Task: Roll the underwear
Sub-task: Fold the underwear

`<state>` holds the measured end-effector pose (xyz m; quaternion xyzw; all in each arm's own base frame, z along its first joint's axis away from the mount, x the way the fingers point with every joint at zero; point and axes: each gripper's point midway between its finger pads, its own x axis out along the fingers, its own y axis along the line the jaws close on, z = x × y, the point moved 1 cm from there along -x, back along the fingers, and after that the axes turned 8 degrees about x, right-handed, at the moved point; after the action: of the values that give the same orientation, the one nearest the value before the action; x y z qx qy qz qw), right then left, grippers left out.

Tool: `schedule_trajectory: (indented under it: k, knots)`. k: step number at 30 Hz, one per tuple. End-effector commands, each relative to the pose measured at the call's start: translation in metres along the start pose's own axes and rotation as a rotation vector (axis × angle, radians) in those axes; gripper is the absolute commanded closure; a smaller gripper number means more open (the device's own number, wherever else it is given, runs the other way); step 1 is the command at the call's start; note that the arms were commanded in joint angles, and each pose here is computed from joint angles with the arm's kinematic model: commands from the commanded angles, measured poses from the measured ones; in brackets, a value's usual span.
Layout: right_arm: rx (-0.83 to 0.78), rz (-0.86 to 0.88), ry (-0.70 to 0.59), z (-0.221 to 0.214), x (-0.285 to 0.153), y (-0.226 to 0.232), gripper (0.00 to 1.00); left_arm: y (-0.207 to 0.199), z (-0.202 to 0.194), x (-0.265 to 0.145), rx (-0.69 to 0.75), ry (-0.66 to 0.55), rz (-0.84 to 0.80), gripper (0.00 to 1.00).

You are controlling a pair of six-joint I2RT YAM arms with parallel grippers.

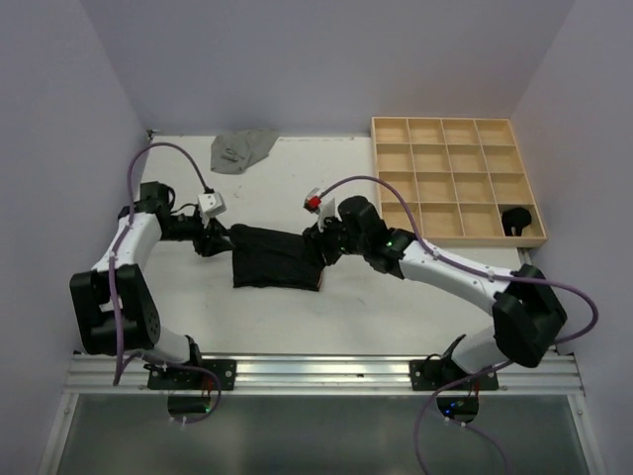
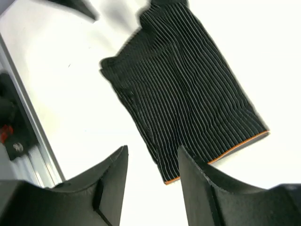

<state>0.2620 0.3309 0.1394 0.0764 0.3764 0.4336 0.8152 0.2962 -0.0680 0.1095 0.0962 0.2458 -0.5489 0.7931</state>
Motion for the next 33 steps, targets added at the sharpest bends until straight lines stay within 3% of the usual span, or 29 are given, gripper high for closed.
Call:
schedule_trajectory:
  k: [1,4,6,10,17,25,28,32,33]
  knots:
    - [-0.397,-0.108,0.024,-0.022,-0.014,-0.002,0.48,-0.009,-0.004,-0.013,0.311,0.062,0.015,0.50]
    - [-0.582,-0.131,0.060,-0.045,-0.013,-0.002,0.44,-0.014,-0.015,-0.013,0.431,0.104,0.021,0.47]
    - [-0.684,-0.163,0.103,-0.059,-0.011,-0.010,0.37,-0.016,-0.019,-0.013,0.502,0.117,0.015,0.47]
    - [-0.856,-0.227,0.162,-0.079,0.000,-0.018,0.36,-0.019,-0.031,-0.008,0.583,0.126,0.020,0.46]
    - [-0.923,-0.253,0.143,-0.080,0.015,-0.021,0.35,-0.021,-0.038,-0.005,0.665,0.134,0.019,0.44]
    - [-0.967,-0.213,0.219,-0.097,0.034,-0.027,0.38,-0.038,-0.066,0.008,0.719,0.189,-0.058,0.44]
    - [-0.973,-0.205,0.265,-0.105,0.041,-0.030,0.46,-0.049,-0.077,0.014,0.748,0.206,-0.102,0.44]
    - [-0.967,-0.189,0.302,-0.108,0.051,-0.029,0.81,-0.052,-0.086,0.020,0.791,0.222,-0.112,0.44]
    - [-0.965,-0.183,0.308,-0.110,0.053,-0.029,0.84,-0.050,-0.088,0.021,0.808,0.227,-0.105,0.44]
